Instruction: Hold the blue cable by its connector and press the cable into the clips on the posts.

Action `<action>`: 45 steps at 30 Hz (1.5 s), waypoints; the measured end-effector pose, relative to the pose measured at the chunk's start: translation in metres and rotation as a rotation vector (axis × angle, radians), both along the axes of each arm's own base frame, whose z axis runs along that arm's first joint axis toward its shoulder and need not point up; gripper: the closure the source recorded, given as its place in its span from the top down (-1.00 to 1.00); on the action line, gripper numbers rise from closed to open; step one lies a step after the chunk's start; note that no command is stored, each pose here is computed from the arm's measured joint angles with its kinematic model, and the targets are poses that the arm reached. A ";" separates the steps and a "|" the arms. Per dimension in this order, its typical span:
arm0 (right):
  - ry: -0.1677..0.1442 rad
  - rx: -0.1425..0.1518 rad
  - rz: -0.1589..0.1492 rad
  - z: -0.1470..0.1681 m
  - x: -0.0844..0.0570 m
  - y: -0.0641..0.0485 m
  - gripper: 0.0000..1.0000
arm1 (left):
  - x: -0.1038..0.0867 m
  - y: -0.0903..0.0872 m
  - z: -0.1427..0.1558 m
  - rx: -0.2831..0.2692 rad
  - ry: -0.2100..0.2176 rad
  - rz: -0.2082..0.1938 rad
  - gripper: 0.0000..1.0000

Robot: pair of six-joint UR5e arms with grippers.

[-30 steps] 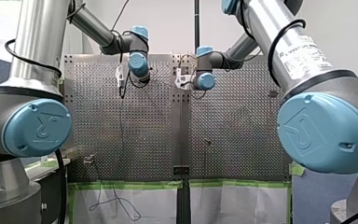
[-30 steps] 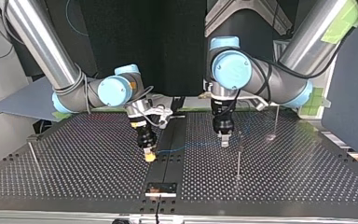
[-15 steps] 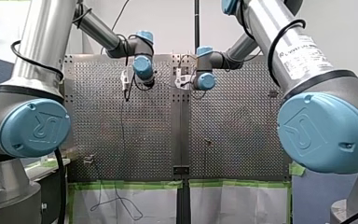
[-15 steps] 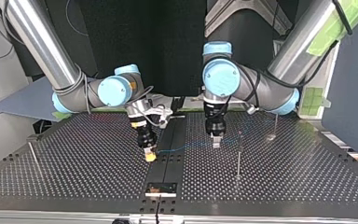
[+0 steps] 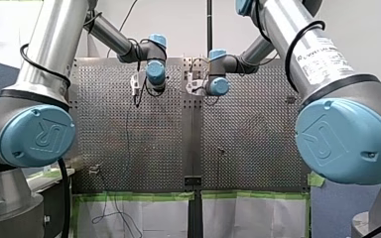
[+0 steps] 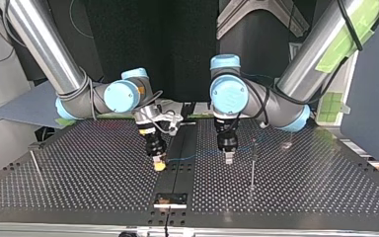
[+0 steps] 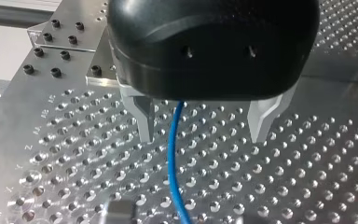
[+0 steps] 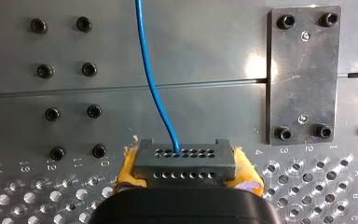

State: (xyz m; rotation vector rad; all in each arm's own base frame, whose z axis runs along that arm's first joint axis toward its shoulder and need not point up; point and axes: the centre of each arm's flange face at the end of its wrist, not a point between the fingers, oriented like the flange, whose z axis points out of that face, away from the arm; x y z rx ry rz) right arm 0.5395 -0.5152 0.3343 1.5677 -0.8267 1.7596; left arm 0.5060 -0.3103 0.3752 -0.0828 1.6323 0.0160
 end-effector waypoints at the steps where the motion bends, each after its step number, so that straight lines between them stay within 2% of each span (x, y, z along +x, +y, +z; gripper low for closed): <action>1: 0.000 0.000 0.000 0.000 0.000 0.000 -1.00 | 0.001 0.000 0.000 0.003 -0.001 0.002 0.96; 6: 0.000 0.000 0.000 0.000 0.000 0.000 -1.00 | 0.001 0.000 0.001 0.026 -0.001 0.006 0.96; 8: 0.001 0.000 0.000 0.000 0.000 0.000 -1.00 | 0.001 0.000 0.001 0.041 0.000 0.006 0.73; 9: 0.001 0.000 0.000 0.000 0.000 0.000 -1.00 | 0.000 -0.001 0.001 0.045 0.000 0.005 0.73; 10: 0.001 0.000 0.001 0.000 0.000 0.000 -1.00 | 0.000 -0.001 0.001 0.048 0.000 0.005 0.36; 11: 0.001 0.000 0.001 0.000 0.000 0.000 -1.00 | 0.000 -0.001 0.001 0.050 0.000 0.004 0.18; 12: 0.001 0.000 0.001 0.000 0.001 0.001 -1.00 | 0.000 -0.001 0.001 0.052 0.001 0.004 0.18; 13: 0.001 0.000 0.002 0.000 0.001 0.001 -1.00 | 0.000 -0.002 0.001 0.053 0.001 0.003 -0.11; 14: 0.002 0.000 0.002 0.000 0.001 0.001 -1.00 | -0.001 -0.002 0.001 0.054 0.001 0.003 -0.30; 15: 0.002 0.000 0.002 0.000 0.001 0.001 -1.00 | -0.001 -0.002 0.001 0.055 0.001 0.002 -0.30; 17: 0.002 0.000 0.003 0.000 0.001 0.002 -1.00 | -0.001 -0.003 0.001 0.059 0.001 0.001 -0.80; 18: 0.002 0.000 0.003 0.000 0.001 0.002 -1.00 | -0.001 -0.003 0.001 0.061 0.001 0.001 -0.80; 19: 0.002 0.001 0.004 0.000 0.002 0.002 -1.00 | -0.001 -0.003 0.001 0.062 0.001 0.000 -0.95; 20: 0.002 0.000 0.004 0.000 0.002 0.002 -1.00 | -0.002 -0.004 0.001 0.063 0.001 -0.001 -1.00; 40: 0.003 0.002 0.006 -0.001 0.003 0.004 -1.00 | -0.004 -0.007 0.002 0.085 0.001 -0.009 -1.00; 41: 0.003 0.002 0.006 -0.001 0.003 0.004 -1.00 | -0.004 -0.007 0.002 0.087 0.001 -0.009 -0.57; 42: 0.003 0.002 0.006 -0.001 0.003 0.004 -1.00 | -0.004 -0.007 0.002 0.088 0.001 -0.010 -0.57; 43: 0.003 0.002 0.005 -0.001 0.003 0.004 -1.00 | -0.004 -0.007 0.002 0.089 0.001 -0.010 -0.35; 44: 0.003 0.002 0.005 -0.001 0.003 0.004 -1.00 | -0.004 -0.007 0.002 0.090 0.001 -0.010 -0.02; 45: 0.003 0.002 0.005 -0.001 0.003 0.004 -1.00 | -0.004 -0.007 0.002 0.090 0.001 -0.010 -0.02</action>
